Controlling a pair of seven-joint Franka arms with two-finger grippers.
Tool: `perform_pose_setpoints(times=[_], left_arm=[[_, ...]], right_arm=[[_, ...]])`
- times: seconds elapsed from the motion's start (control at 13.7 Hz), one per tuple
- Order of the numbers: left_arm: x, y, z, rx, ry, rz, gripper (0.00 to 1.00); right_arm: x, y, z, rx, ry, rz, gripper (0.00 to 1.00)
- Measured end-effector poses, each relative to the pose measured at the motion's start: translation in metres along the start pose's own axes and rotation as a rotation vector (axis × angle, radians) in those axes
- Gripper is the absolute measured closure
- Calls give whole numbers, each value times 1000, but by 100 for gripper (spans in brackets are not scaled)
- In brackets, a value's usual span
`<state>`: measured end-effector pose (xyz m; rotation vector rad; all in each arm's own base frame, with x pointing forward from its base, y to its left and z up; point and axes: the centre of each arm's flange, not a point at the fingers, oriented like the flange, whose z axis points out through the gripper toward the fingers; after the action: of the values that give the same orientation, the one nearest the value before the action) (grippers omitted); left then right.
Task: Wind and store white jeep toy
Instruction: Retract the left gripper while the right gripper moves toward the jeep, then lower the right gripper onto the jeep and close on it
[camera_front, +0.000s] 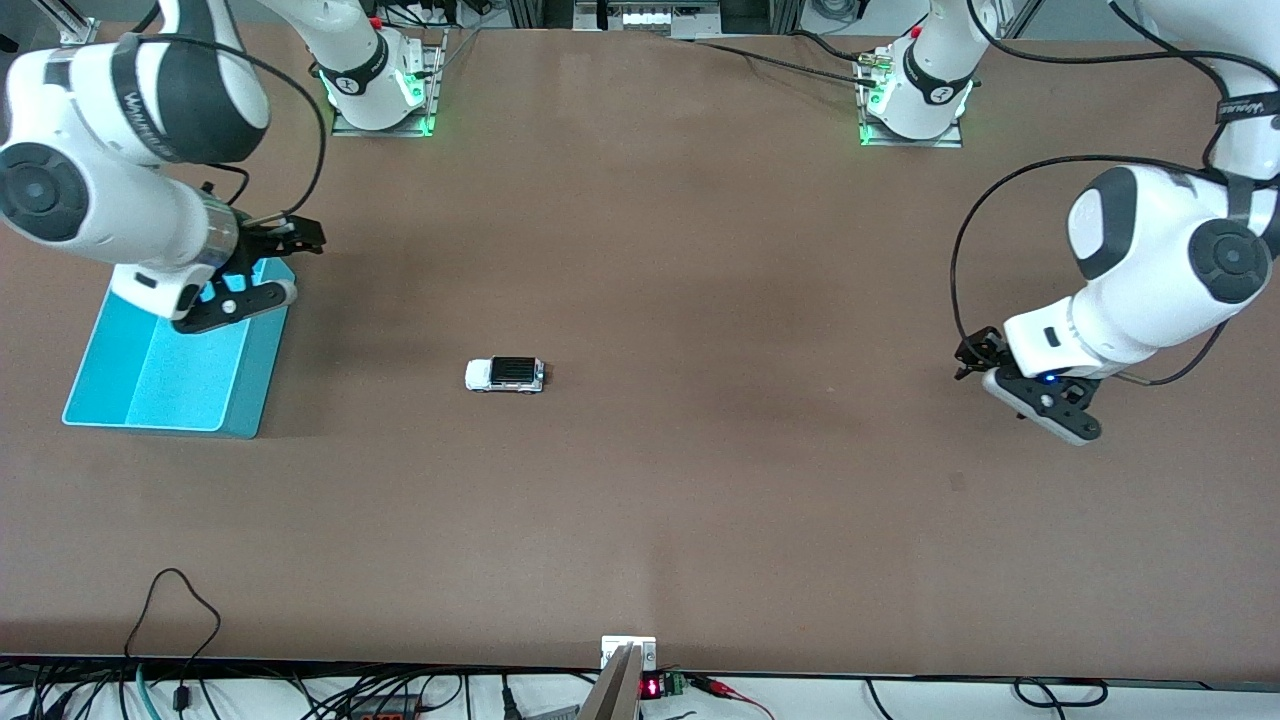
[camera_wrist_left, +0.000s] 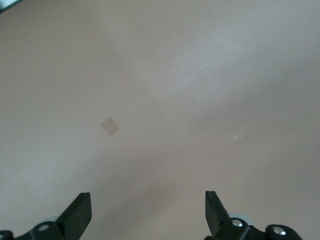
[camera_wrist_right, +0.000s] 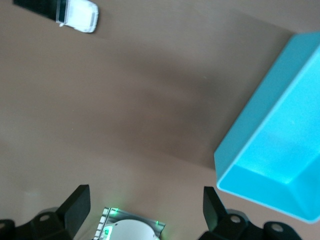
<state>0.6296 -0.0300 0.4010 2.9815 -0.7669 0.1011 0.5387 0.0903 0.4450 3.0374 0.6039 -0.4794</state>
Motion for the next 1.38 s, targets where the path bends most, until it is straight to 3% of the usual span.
perform_pose_setpoints(times=[0.29, 0.51, 0.73, 0.87, 1.16, 1.38], left_arm=[[-9, -29, -44, 14, 5, -238, 0], [-16, -35, -74, 7, 23, -431, 0], [-25, -36, -107, 20, 27, -495, 0], [-35, -40, -127, 36, 33, -513, 0], [-40, -28, -142, 30, 11, -542, 0], [-41, -19, -142, 18, -21, -554, 0]], right_arm=[[0, -26, 26, -46, 104, -286, 0], [6, -62, 47, -99, 123, -504, 0], [20, -127, 59, -218, 137, -702, 0], [35, -163, 75, -252, 172, -790, 0], [76, -174, 119, -245, 254, -877, 0], [109, -180, 145, -229, 275, -981, 0]])
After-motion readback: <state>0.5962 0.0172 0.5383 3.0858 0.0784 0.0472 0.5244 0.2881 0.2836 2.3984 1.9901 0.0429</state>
